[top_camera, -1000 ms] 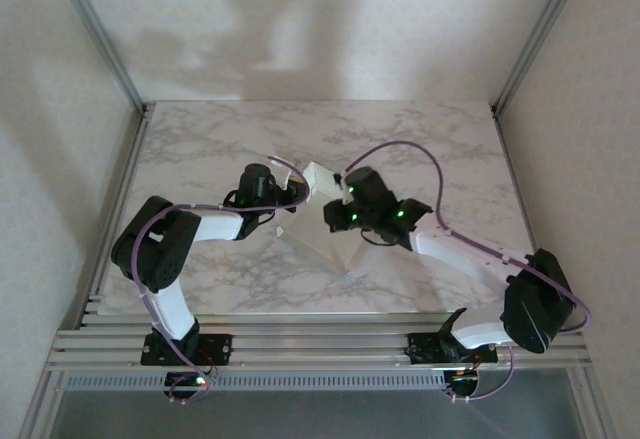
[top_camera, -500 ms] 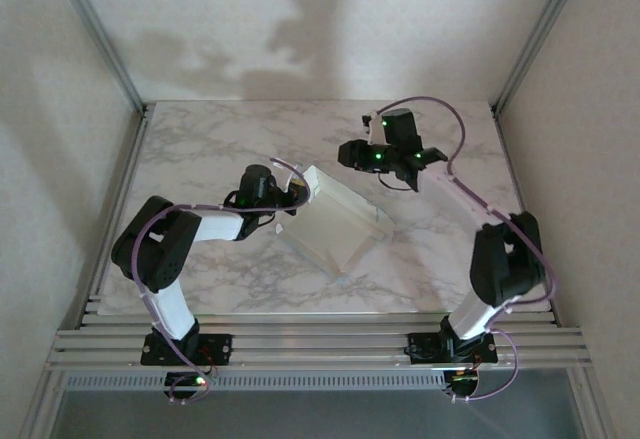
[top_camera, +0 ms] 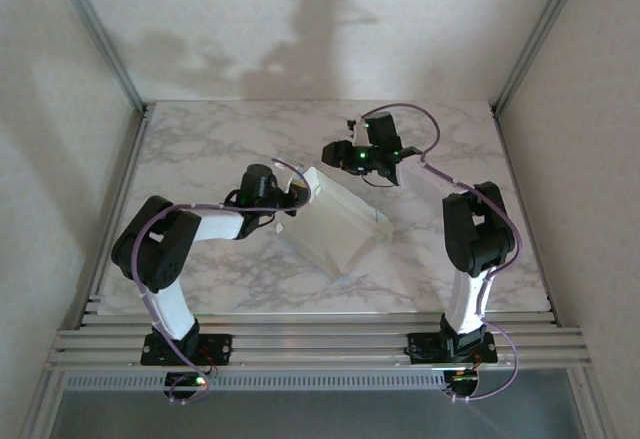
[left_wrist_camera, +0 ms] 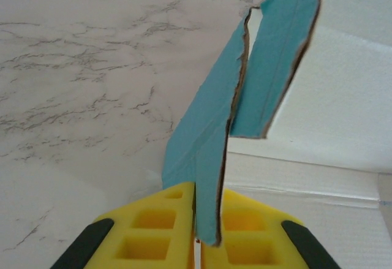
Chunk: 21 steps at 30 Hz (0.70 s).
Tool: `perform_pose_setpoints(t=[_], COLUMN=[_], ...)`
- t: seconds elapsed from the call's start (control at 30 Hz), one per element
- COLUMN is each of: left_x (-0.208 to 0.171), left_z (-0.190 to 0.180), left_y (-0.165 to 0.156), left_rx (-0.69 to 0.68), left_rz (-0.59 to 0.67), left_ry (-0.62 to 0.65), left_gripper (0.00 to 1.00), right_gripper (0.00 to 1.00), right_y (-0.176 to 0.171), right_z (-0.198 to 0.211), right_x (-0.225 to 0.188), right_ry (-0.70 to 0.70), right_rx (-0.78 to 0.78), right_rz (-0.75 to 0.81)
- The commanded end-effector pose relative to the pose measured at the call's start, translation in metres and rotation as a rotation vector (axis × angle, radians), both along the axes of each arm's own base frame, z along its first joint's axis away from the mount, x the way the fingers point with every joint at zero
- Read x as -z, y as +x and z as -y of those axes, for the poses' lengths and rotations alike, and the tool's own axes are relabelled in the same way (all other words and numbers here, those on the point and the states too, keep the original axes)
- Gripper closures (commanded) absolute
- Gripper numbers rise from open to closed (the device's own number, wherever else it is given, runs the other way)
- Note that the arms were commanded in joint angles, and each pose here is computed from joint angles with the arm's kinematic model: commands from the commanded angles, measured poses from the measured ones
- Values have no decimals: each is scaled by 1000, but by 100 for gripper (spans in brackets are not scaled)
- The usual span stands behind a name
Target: Fold the paper box
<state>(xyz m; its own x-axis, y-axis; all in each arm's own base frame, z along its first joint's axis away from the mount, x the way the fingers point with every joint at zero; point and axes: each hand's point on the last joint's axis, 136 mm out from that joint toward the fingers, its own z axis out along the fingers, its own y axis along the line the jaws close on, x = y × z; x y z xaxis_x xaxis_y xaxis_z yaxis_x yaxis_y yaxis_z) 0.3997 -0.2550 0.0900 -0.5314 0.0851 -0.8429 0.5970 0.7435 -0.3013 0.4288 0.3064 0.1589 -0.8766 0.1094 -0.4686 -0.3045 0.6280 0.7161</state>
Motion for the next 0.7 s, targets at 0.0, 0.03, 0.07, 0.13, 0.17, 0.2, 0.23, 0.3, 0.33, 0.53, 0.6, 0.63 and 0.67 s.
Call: perform_pose_setpoints(t=[0.0,0.03,0.07,0.13,0.17,0.2,0.23,0.3,0.33,0.53,0.6,0.63,0.67], left_x=[3,1,2,1,0,0,0,-1,-1,-2,-2,-3,-3], left_z=[6,6,6,7,7,7,7,7,7,7,7,7,7], left_y=[-7,-6,-6,-5,-5,-4,-4,-4,-4,-3,-3,-3,-3], left_rx=[32,31,31,33,33,33,33,34,34,33,33,34,33], left_rz=[-38,-34,-36,-34,-34,-35,-33,-33,-33,-31,-30,-28,-30], left_ry=[21,21,22,24,25,27,29,30,29,27,28,28,29], left_gripper=[90,91,91,91,91,91,91,91,91,92,92,91,92], right_gripper=[50,50,50,50,50,50,50,50,50,51,51,51,51], right_y=[0,-1,-1,0,-1,-1,-2,-2,-2,-3,-3,-4,-5], right_z=[-17,-19,-19,-21,-23,-23,-24,-25,-25,-28,-28,-30,-30], right_x=[-13,-12,-10,-8,-7,-5,-4,-2,-2,4,4,5,5], right_ry=[30,28,25,24,22,20,18,13,10,0,-5,-8,-12], right_rx=[-53,-56,-57,-60,-61,-63,-65,-68,-69,-75,-78,-84,-88], right_rz=[38,36,35,32,31,28,27,28,28,24,29,29,29])
